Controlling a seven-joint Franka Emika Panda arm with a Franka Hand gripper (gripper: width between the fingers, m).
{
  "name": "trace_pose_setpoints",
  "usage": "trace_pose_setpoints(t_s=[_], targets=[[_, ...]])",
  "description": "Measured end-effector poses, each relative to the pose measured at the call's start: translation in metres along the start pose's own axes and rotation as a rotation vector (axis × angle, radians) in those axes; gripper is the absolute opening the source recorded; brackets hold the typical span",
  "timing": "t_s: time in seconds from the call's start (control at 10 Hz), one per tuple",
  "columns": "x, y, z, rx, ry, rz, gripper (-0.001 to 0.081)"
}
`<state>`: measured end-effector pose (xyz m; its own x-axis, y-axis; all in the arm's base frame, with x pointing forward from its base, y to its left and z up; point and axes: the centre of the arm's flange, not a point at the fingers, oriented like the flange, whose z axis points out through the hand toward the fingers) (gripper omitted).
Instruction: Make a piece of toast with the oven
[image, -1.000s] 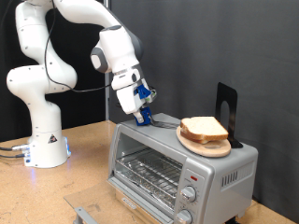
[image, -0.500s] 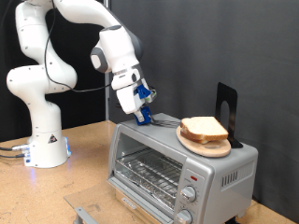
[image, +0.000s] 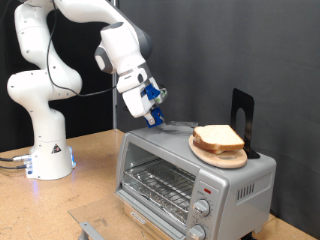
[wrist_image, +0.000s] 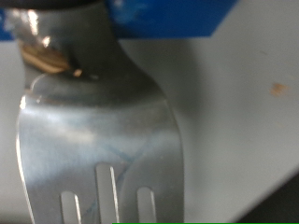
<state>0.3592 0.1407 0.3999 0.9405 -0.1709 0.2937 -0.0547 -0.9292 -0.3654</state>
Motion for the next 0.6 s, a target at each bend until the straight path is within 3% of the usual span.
trace_pose_setpoints(t_s=[0.2,0.4,0.6], targets=[[-0.001,-0.003,-0.020,0.037,-0.015,-0.014,0.0440],[-0.003,0.000,-0.017,0.033,-0.033,-0.004,0.0440],[0.003,0.017,-0.024,0.041,-0.064,0.045,0.0440]])
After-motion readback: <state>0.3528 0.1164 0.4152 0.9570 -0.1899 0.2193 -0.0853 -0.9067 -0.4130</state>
